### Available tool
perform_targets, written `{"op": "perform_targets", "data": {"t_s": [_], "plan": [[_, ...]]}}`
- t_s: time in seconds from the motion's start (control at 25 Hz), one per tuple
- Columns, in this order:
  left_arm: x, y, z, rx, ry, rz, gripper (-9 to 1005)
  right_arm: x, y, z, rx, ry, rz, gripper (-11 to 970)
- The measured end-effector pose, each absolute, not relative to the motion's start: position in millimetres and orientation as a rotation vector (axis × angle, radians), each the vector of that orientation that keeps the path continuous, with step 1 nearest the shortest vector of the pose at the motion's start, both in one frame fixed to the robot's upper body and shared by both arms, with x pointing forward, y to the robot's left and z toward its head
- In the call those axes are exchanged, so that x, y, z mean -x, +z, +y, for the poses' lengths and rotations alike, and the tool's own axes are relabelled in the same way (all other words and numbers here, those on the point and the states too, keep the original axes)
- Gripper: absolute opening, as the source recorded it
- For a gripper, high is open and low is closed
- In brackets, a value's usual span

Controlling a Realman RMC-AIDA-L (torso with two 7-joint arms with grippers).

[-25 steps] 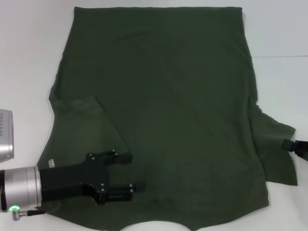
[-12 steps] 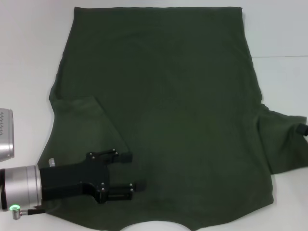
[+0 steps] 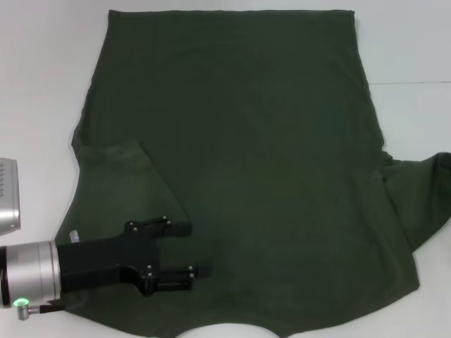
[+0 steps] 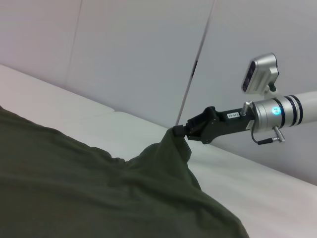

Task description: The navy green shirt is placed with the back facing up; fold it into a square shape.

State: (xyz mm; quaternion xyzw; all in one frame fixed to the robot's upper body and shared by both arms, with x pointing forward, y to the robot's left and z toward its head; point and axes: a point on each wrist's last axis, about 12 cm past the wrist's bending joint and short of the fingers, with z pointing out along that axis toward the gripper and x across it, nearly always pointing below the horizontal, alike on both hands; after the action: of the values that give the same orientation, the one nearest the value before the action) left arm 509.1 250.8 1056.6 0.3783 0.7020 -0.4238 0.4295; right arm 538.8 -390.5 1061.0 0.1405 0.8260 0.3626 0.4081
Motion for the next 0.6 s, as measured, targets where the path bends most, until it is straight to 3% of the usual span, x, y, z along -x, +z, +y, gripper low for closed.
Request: {"op": "perform_targets", "data": {"t_s": [0.6], "plan": [[-510,1056,251,-0.939,-1.042,1.761,859,-570,1075,-386,-0.25,0.801,2.115,21]]}}
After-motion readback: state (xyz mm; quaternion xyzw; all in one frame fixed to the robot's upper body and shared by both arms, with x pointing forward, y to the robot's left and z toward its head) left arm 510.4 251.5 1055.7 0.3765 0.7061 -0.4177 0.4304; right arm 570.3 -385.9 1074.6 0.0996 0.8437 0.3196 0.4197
